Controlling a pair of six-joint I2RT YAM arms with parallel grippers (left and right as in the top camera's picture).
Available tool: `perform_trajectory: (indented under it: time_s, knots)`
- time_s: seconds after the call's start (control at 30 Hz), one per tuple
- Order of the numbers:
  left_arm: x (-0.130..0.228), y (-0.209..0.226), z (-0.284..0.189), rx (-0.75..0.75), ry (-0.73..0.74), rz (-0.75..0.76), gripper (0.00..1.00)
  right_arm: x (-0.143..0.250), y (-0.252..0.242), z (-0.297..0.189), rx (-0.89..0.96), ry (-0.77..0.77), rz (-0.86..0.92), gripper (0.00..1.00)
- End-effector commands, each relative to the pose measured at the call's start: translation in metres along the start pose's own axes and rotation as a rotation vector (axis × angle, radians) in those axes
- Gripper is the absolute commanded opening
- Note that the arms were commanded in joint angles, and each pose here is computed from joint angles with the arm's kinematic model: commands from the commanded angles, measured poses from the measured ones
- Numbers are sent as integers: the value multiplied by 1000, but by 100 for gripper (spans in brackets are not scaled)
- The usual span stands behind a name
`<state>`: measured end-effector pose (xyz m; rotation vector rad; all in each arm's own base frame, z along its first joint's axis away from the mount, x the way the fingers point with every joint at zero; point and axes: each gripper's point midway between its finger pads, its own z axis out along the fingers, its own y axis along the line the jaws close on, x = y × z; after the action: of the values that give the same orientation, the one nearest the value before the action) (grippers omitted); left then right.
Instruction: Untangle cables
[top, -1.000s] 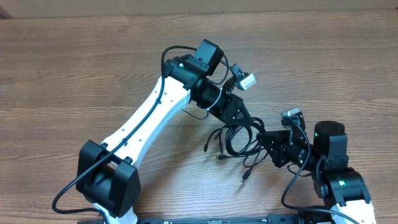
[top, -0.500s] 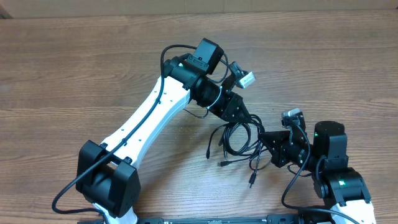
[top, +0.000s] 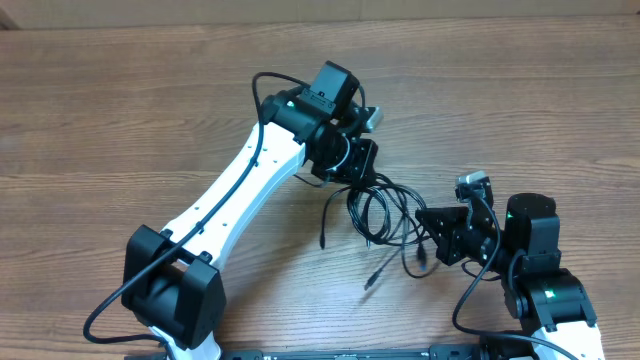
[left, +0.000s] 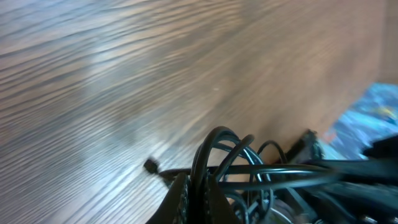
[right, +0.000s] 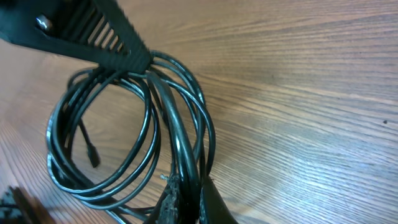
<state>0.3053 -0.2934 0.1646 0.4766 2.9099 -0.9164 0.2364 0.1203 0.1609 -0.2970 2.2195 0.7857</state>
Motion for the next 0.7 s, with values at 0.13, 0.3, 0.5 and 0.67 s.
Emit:
perform_trajectory:
  time_s: [0.13, 0.3, 0.5, 0.67]
  knots:
    - [1, 19, -11, -120, -22, -47, 4, -17, -5, -4, 50, -57, 154, 4]
    - [4, 20, -11, -124, -12, -53, 4, -10, -29, -7, 186, -59, 278, 4]
    - [3, 19, -11, -122, -14, -43, 4, -2, -45, -10, 279, -50, 318, 47]
    - [3, 19, -11, -122, -15, -35, 4, -2, -45, -10, 278, -51, 318, 69]
